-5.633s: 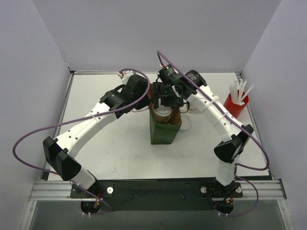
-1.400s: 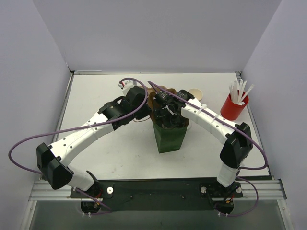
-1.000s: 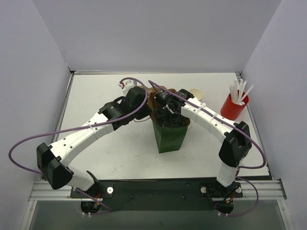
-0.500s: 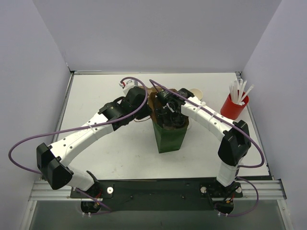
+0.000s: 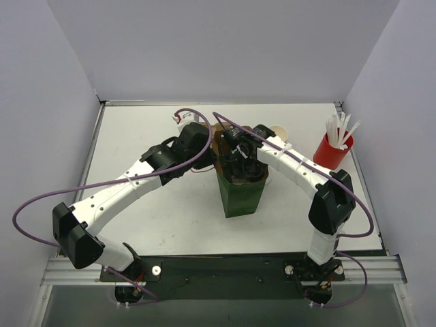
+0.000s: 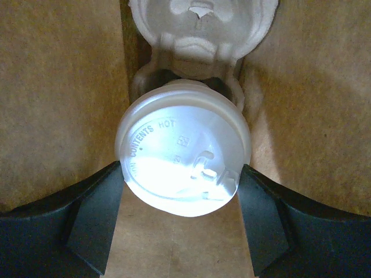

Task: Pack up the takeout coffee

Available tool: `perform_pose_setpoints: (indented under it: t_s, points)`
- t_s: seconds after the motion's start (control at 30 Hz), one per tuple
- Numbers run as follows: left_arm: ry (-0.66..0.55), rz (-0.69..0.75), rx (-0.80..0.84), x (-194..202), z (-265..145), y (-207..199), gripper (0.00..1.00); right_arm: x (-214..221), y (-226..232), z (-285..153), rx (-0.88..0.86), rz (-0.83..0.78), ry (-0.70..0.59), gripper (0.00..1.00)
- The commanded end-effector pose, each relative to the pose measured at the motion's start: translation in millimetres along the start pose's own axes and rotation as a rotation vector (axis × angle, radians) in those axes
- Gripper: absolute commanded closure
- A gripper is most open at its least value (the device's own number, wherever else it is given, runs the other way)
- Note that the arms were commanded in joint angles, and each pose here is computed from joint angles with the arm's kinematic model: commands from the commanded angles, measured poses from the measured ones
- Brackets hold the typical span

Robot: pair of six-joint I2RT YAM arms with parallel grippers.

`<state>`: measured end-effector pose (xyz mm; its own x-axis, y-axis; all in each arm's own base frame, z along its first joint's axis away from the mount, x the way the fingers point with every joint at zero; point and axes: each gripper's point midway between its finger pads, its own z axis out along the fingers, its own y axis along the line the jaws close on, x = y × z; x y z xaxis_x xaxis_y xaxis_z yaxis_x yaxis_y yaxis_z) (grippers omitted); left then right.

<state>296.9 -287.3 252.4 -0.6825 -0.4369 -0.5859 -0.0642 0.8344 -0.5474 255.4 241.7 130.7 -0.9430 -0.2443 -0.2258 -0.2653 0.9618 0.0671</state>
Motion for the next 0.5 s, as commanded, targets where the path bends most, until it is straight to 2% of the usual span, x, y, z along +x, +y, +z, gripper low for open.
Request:
perform_pose_setpoints:
  t_s: [0.0, 0.47]
  points:
    - [0.034, 0.049, 0.038, 3.9, 1.2, -11.8, 1.00, 10.9, 4.3, 12.8, -0.011, -0.006, 0.087, 0.48]
    - [0.040, 0.060, 0.048, 5.4, 0.2, -14.0, 1.00, 10.2, 2.1, 13.8, 0.010, -0.018, 0.105, 0.48]
